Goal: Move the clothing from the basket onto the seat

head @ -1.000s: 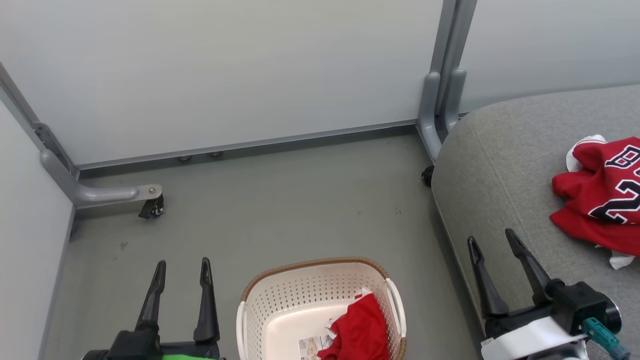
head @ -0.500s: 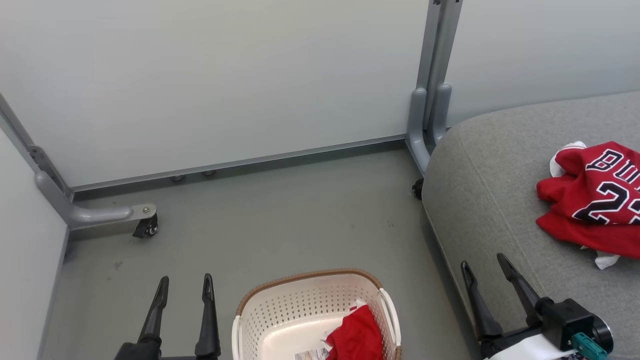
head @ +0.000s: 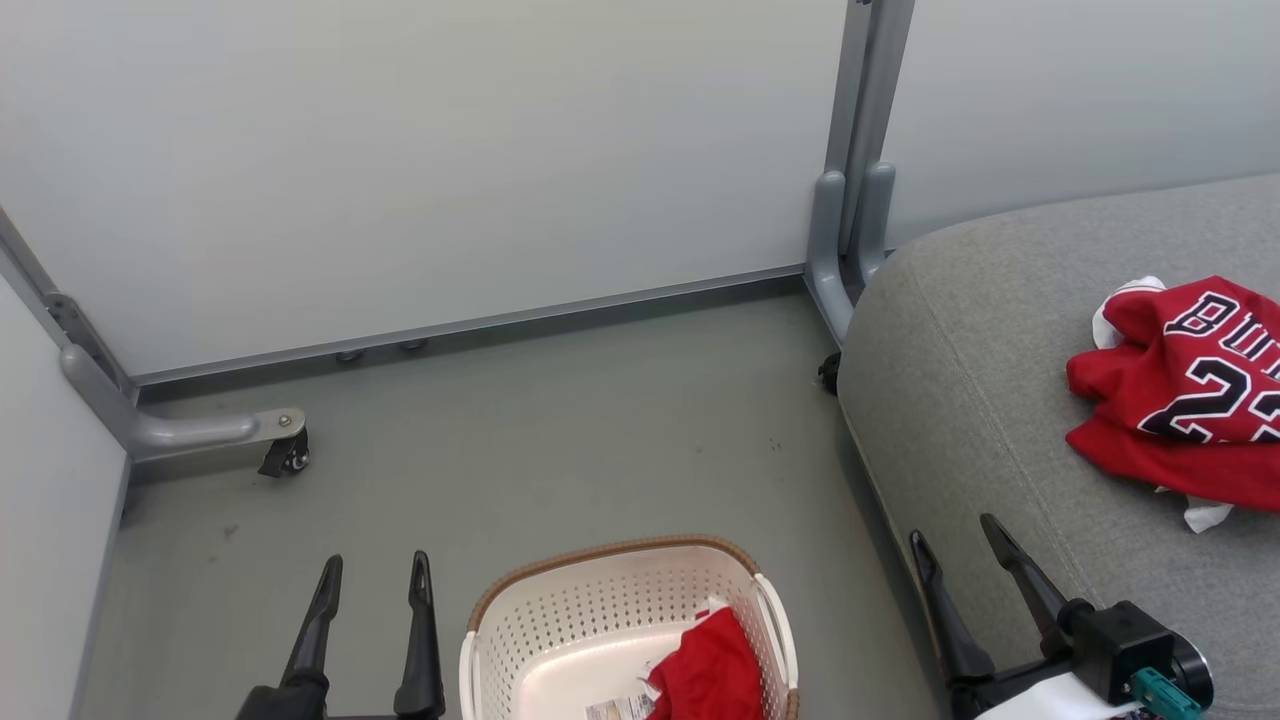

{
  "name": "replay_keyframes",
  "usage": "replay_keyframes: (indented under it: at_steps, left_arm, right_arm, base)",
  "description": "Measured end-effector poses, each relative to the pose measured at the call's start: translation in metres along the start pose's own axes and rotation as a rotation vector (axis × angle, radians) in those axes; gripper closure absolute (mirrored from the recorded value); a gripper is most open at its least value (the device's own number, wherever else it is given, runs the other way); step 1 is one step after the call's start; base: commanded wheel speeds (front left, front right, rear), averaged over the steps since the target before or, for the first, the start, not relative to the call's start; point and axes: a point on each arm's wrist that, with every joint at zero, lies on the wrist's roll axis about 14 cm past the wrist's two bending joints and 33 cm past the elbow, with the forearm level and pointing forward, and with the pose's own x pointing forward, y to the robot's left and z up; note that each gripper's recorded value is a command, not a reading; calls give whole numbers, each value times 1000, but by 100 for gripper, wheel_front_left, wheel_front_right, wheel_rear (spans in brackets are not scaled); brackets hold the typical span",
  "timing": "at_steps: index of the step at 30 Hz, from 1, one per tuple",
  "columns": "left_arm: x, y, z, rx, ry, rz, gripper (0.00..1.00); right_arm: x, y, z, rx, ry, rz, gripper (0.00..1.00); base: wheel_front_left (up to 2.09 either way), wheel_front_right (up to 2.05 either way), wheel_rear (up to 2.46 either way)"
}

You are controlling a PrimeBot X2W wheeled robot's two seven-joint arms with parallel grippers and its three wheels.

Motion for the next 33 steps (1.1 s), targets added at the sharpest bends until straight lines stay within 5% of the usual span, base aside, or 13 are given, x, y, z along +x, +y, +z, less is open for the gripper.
replay_keyframes:
  at_steps: [16, 22, 33]
  left_arm:
    - [4, -5, -8, -31, 24, -12, 0]
    - [21, -16, -23, -131, 71, -38, 0]
    - [85, -67, -85, -113, 224, -265, 0]
  right_arm:
    - [3, 0, -4, -2, 14, 8, 0]
    - [13, -7, -11, -17, 36, 4, 0]
    - [70, -36, -17, -82, 26, -16, 0]
  base:
    - [0, 0, 0]
    - [0, 0, 0]
    - [0, 0, 0]
